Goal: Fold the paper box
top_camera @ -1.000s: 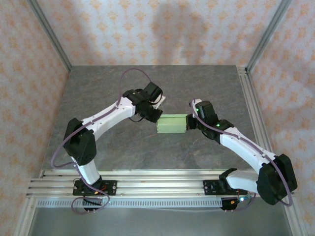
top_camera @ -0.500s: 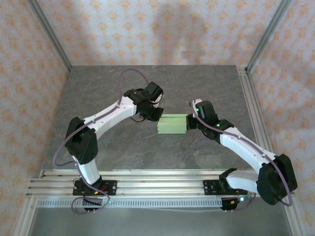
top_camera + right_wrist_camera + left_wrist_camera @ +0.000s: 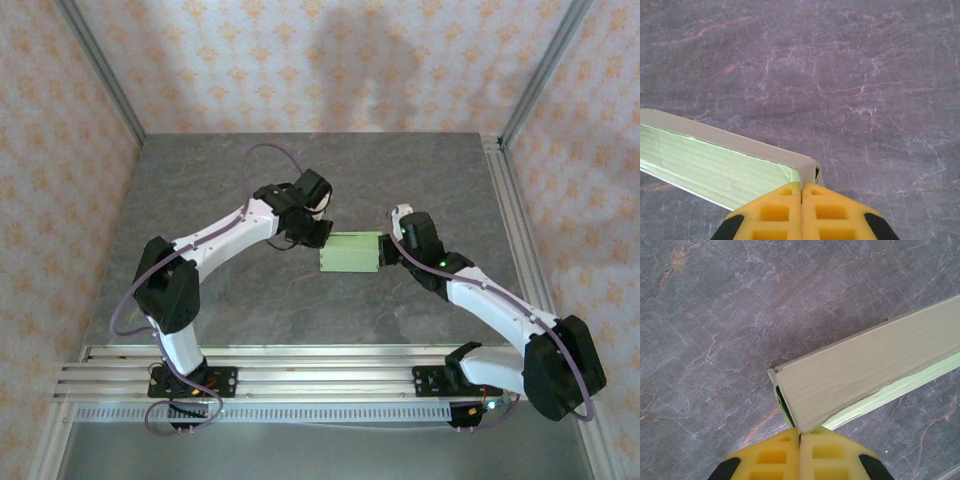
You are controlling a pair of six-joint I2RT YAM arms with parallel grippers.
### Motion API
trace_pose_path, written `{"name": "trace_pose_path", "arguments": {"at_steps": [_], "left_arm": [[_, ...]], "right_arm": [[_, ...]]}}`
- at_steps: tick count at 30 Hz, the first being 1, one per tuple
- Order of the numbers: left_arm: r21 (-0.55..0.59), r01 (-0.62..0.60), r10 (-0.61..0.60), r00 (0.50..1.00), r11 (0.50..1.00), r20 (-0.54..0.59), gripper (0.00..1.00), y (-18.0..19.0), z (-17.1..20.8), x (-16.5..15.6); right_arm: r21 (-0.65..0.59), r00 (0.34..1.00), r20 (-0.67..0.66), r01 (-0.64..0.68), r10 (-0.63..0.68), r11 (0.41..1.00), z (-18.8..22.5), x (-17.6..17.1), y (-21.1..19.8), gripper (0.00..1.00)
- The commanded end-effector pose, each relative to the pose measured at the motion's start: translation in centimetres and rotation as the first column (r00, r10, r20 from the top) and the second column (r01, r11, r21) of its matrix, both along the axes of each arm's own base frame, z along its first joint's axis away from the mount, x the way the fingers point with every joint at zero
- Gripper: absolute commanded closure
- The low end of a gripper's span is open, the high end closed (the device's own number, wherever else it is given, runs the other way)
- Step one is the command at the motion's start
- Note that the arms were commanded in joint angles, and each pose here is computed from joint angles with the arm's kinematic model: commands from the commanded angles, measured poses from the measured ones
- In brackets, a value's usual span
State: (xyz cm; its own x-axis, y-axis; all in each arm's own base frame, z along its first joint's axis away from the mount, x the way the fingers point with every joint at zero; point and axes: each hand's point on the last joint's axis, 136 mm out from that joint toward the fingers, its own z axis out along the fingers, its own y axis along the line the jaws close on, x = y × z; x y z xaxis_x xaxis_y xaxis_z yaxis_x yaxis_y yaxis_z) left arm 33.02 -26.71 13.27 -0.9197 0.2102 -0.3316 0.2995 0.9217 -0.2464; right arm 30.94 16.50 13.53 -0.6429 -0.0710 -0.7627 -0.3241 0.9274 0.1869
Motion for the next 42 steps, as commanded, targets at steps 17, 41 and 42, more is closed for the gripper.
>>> {"name": "trace_pose_path", "arguments": {"at_steps": [17, 41, 42], "left_arm": [[-0.052, 0.025, -0.023, 0.999, 0.998, 0.042, 0.74, -1.1, 1.5, -0.2], [-0.063, -0.103, 0.107, 0.992, 0.993, 0.060, 0.51, -0.5, 1.6, 1.4], [-0.050, -0.113, 0.116, 0.992, 0.992, 0.053, 0.51, -0.2, 1.1, 1.3]], "right_arm": [[0.015, 1.000, 0.001, -0.029, 0.029, 0.999, -4.1, -1.7, -0.2, 1.00], [0.020, 1.000, 0.022, -0.020, 0.020, 1.000, -4.2, -1.8, -0.4, 1.00], [0.022, 1.000, 0.022, -0.022, 0.022, 1.000, -4.2, -1.9, -0.4, 1.00]]}}
